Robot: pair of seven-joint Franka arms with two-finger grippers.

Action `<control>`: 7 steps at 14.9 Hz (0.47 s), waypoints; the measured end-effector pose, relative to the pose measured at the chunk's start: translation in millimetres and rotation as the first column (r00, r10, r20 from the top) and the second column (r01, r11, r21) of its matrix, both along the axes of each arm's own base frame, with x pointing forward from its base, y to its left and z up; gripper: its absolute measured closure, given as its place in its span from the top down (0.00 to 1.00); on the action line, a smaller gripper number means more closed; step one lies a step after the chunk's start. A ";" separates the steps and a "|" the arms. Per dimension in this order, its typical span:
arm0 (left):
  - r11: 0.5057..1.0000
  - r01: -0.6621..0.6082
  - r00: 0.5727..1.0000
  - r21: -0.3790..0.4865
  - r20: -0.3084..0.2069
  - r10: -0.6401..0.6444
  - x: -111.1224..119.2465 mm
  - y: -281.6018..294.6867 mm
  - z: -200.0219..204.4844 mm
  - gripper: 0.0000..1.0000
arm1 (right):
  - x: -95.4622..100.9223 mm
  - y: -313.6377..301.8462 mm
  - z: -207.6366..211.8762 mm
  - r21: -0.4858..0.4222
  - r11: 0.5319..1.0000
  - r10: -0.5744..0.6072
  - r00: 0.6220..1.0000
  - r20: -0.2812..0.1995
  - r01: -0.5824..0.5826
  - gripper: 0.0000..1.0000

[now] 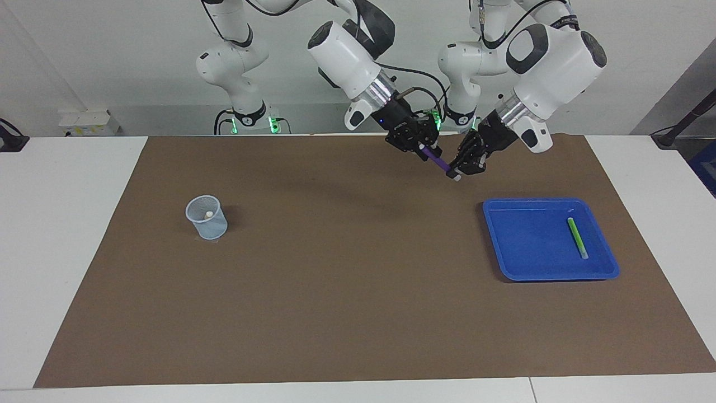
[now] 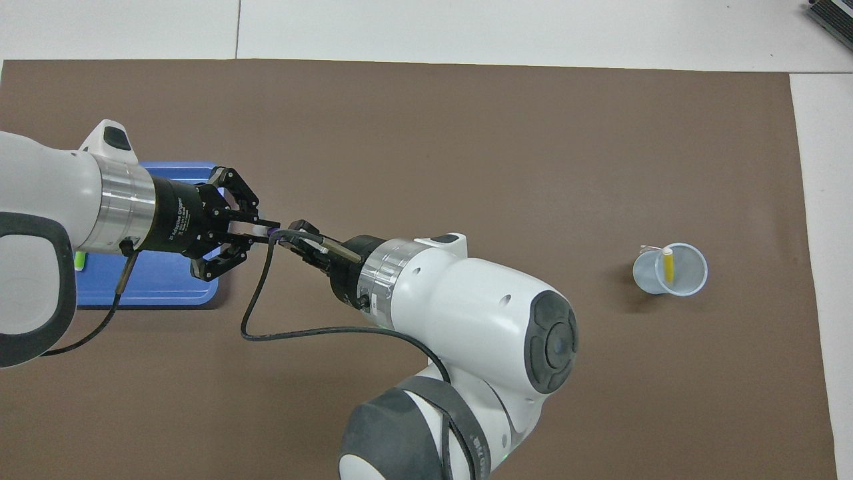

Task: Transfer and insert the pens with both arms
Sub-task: 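Close the right gripper on the purple pen's free end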

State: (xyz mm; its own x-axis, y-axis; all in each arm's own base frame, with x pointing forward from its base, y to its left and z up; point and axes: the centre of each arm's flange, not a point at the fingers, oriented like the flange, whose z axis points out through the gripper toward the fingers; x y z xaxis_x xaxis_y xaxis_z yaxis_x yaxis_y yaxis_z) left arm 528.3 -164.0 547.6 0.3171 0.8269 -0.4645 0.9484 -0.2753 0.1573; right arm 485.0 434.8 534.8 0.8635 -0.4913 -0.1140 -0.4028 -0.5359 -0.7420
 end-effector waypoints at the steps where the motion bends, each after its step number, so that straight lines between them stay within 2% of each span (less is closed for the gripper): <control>1: 1.000 0.000 1.000 0.000 0.000 0.000 0.0 0.0 0.1 0.17 | 0.4 -0.4 0.0 0.000 1.000 -0.001 1.000 0.000 0.001 0.40; 6: 1.000 -0.001 1.000 0.000 0.001 0.001 0.0 0.0 0.3 0.17 | 1.0 -0.9 -0.4 -0.001 1.000 -0.002 1.000 0.000 0.002 0.40; 7: 1.000 0.001 1.000 0.001 -0.001 -0.001 -0.4 -0.6 -0.6 0.17 | 1.0 -0.7 0.7 0.001 1.000 -0.002 1.000 0.002 0.002 0.33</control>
State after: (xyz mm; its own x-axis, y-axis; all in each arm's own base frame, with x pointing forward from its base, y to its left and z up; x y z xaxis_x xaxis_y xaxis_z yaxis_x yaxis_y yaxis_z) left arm 527.9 -164.6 547.1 0.3172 0.8273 -0.4637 0.9484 -0.2760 0.1563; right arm 486.0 434.1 535.5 0.8625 -0.4932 -0.1130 -0.4028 -0.5340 -0.7434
